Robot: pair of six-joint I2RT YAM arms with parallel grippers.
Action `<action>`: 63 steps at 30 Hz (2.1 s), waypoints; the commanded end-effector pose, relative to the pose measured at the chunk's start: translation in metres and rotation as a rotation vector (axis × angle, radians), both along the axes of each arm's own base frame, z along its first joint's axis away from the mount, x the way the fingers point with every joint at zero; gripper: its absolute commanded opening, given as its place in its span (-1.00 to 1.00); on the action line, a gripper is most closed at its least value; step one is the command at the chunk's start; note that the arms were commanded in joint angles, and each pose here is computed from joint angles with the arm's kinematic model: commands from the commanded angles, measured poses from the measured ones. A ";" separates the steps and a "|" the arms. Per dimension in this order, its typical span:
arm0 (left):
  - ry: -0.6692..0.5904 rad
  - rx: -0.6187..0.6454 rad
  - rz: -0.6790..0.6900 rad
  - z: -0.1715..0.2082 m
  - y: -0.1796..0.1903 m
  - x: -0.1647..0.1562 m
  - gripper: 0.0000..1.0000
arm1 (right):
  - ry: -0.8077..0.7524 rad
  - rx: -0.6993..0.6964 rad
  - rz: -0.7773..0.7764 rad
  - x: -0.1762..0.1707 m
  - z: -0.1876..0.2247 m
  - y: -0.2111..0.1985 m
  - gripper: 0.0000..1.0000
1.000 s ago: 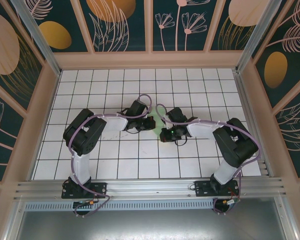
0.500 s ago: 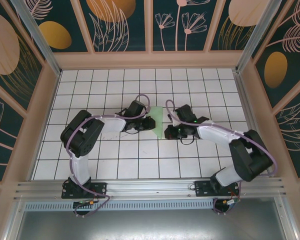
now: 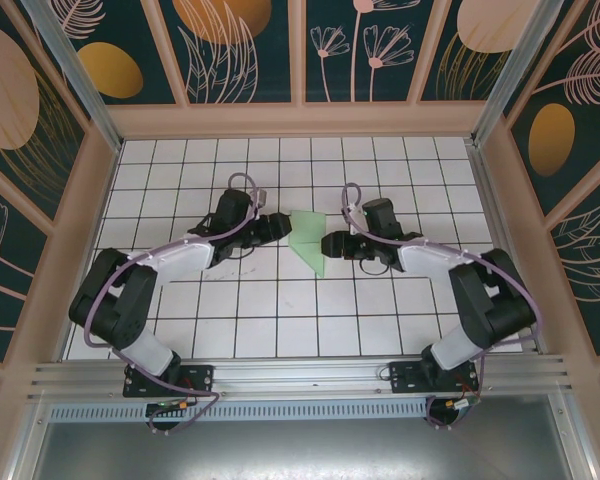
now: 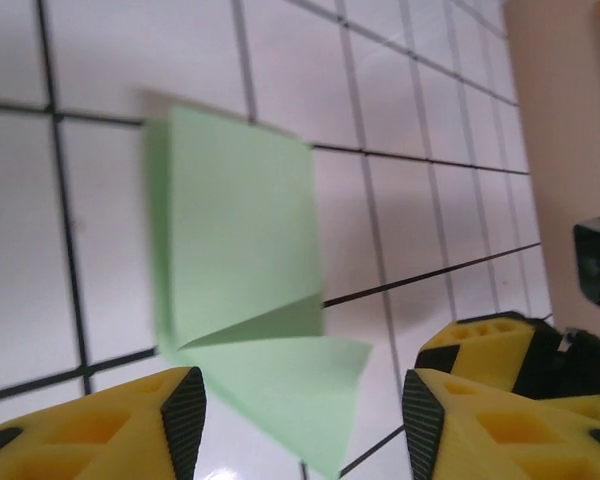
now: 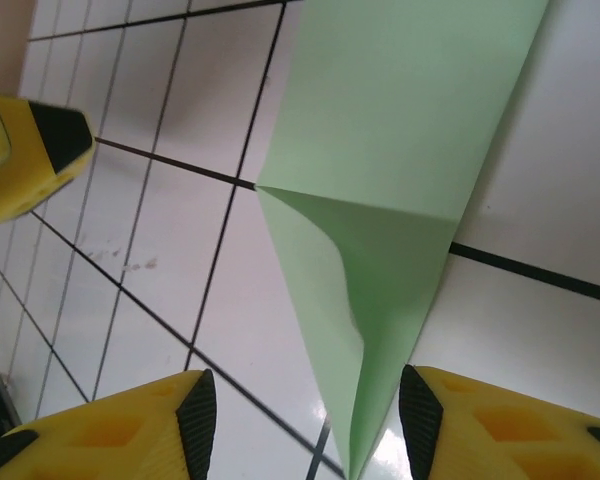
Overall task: Fold a paper plane with a square sheet of paper (fold left side to right side)
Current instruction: Fourth fold the wing at the center of the table.
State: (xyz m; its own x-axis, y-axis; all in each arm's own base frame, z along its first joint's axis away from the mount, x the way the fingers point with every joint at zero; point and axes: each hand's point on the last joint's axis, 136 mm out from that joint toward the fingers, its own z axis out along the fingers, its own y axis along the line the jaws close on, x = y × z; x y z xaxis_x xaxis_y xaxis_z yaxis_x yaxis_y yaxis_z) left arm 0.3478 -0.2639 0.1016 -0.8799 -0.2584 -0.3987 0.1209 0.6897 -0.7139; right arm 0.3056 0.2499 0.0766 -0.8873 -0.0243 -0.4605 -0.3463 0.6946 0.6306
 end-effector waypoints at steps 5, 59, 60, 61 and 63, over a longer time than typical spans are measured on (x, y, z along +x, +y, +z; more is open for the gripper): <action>0.093 -0.100 -0.036 -0.028 -0.018 -0.005 0.18 | -0.049 -0.022 0.016 0.024 -0.006 0.016 -0.05; 0.116 -0.202 -0.106 -0.010 -0.059 0.007 -0.50 | -0.206 -0.336 -0.100 -0.016 -0.019 0.036 -0.04; 0.115 -0.203 -0.105 -0.009 -0.059 0.008 -0.51 | -0.205 -0.339 -0.101 -0.016 -0.021 0.036 -0.05; 0.115 -0.203 -0.107 -0.009 -0.059 0.007 -0.51 | -0.205 -0.345 -0.102 -0.016 -0.022 0.036 -0.05; 0.116 -0.203 -0.108 -0.009 -0.060 0.007 -0.54 | -0.207 -0.356 -0.100 -0.015 -0.024 0.036 -0.06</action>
